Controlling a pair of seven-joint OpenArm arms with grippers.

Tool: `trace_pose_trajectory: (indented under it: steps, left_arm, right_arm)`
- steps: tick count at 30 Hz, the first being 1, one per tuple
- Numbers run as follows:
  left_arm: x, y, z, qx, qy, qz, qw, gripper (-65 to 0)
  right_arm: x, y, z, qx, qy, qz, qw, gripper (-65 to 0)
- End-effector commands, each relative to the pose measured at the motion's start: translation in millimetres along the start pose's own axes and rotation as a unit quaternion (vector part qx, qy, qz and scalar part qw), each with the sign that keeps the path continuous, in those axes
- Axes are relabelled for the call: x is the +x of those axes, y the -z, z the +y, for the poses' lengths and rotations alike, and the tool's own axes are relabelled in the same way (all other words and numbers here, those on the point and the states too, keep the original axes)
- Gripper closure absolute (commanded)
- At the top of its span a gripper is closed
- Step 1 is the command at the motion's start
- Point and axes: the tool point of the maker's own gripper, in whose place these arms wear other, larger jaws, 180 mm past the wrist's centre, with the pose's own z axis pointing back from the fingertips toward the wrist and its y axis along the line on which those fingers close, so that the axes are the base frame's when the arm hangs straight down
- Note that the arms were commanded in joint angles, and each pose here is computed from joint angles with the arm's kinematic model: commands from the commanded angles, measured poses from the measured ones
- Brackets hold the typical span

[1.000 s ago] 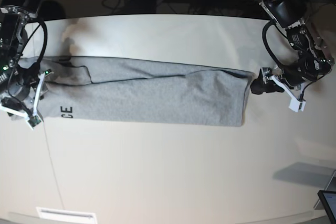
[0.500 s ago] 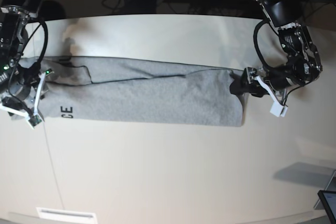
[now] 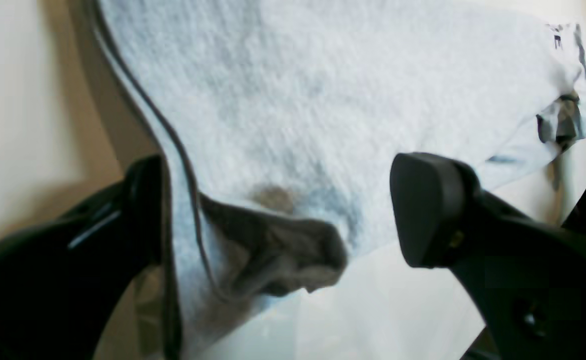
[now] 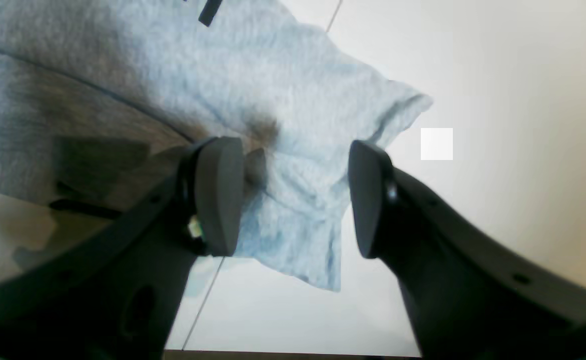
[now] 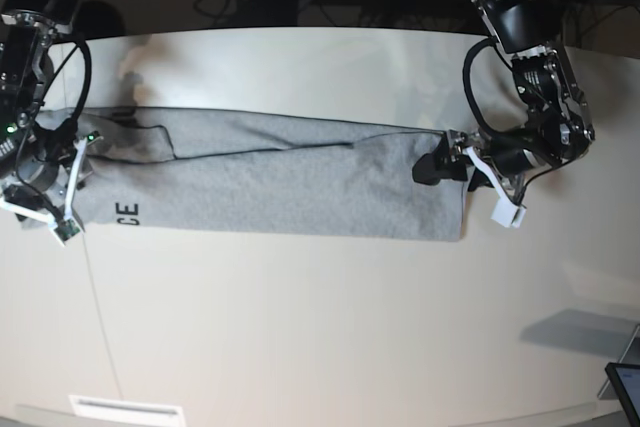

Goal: Fold the T-shirt properly
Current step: 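Release the left gripper and regrasp the hem end of the strip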

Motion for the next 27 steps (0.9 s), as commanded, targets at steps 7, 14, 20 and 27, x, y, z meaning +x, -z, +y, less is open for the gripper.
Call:
trace_pose_trajectory:
  steps: [7,14,20,27]
  left_arm:
    - [8,-10,7,0.014,0.010,-0.003,1.000,-53.4]
    - [8,-9,6,0.013,0.012,-0.001,1.000,-38.5]
    - [9,-9,6,0.013,0.013,-0.003,1.000,-29.7]
    - [8,-9,6,0.013,0.012,-0.001,1.000,-23.9]
  right_arm:
    - [7,-4,-6,-0.010,-0.001,-0.011,0.9999,-32.5]
    - [20,2,22,0.023,0.022,-0.031,0.9990,-16.8]
    - [12,18,45,0.062,0.045,-0.012,0.9970,-1.2]
    - [-22,56,78,0.133,0.075,0.043,0.9874,0.0]
